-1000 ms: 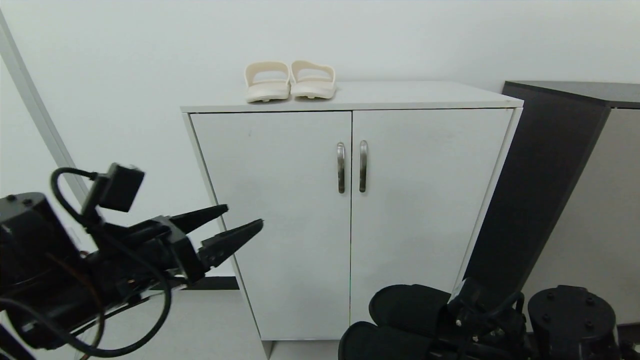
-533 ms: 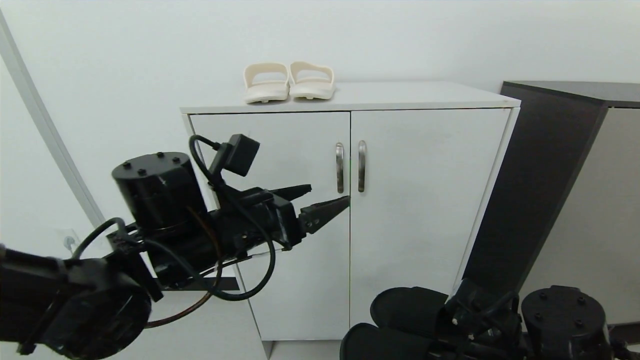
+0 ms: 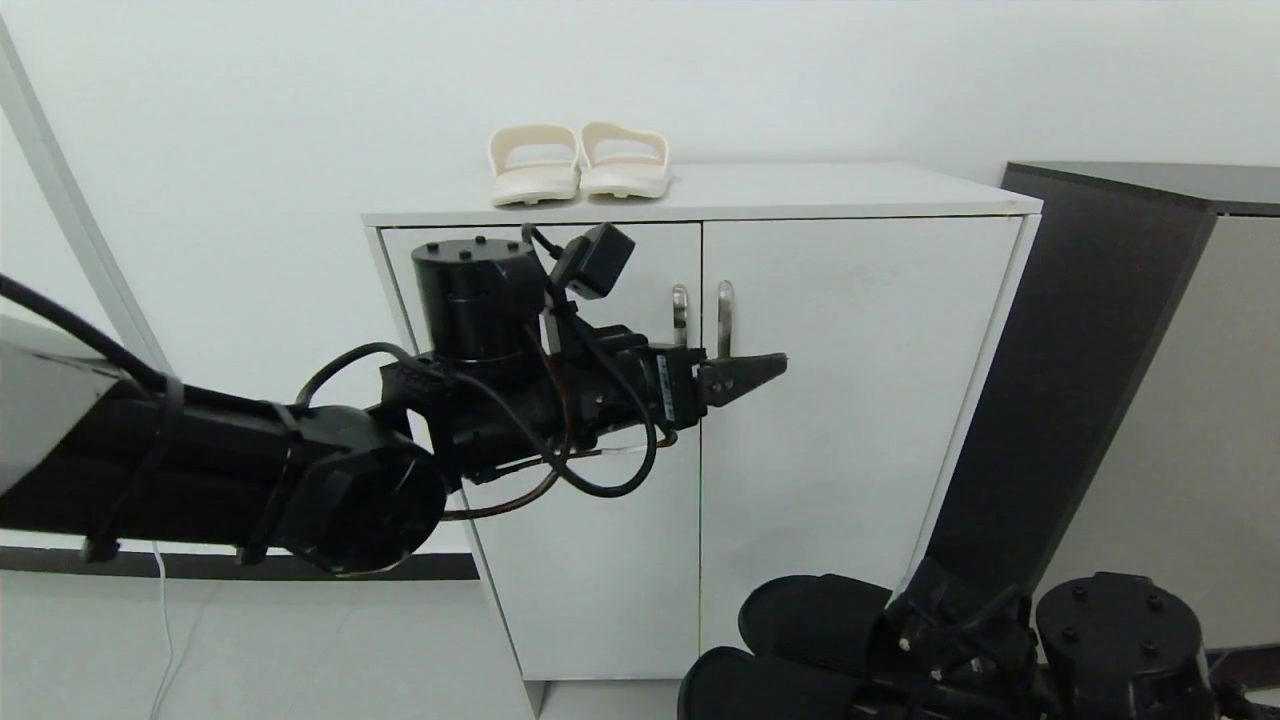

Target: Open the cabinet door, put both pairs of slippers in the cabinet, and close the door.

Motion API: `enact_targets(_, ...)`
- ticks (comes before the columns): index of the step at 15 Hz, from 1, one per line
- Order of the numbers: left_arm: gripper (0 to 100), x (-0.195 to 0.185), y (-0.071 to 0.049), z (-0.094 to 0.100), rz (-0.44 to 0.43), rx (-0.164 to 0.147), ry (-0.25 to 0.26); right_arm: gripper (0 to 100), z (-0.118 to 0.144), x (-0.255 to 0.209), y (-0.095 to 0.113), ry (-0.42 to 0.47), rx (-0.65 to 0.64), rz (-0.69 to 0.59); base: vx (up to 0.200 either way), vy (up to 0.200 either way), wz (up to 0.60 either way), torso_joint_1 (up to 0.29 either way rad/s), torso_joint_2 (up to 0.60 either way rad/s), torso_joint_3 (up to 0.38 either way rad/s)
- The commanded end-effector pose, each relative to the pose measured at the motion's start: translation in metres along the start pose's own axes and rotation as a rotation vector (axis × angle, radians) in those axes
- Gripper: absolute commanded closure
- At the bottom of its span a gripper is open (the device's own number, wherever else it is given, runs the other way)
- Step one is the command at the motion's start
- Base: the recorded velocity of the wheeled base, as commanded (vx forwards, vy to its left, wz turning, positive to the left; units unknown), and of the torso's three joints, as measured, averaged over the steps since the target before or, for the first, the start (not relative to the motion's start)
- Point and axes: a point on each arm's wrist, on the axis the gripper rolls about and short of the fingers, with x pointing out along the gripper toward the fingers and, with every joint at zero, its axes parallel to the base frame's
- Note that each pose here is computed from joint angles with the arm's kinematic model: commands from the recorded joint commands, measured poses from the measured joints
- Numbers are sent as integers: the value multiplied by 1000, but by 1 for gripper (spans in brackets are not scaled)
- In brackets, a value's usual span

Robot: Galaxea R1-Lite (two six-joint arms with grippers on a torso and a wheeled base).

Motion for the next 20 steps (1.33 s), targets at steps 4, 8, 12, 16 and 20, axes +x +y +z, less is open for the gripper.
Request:
enact_targets(4, 0, 24, 4, 17, -75, -73, 33, 100, 0, 0, 0, -1, 0, 1, 0, 0, 0, 0, 0, 0)
enact_targets(8, 0, 28, 18, 17, -38, -74, 25, 100, 0, 0, 0, -1, 1, 1, 0, 0, 0, 0, 0, 0)
enact_targets(12, 0, 25, 27, 19, 18, -71, 11, 100, -1, 3, 0, 10, 5, 1, 0, 0, 0, 0, 0, 0)
enact_targets(16, 0, 33, 33, 12, 48, -64, 14, 100, -2, 3, 0, 13, 5, 0, 0, 0, 0, 0, 0, 0)
enact_targets(20, 0, 48, 38, 14, 43, -63, 14, 100, -2, 4, 0, 16, 5, 2, 0, 0, 0, 0, 0, 0)
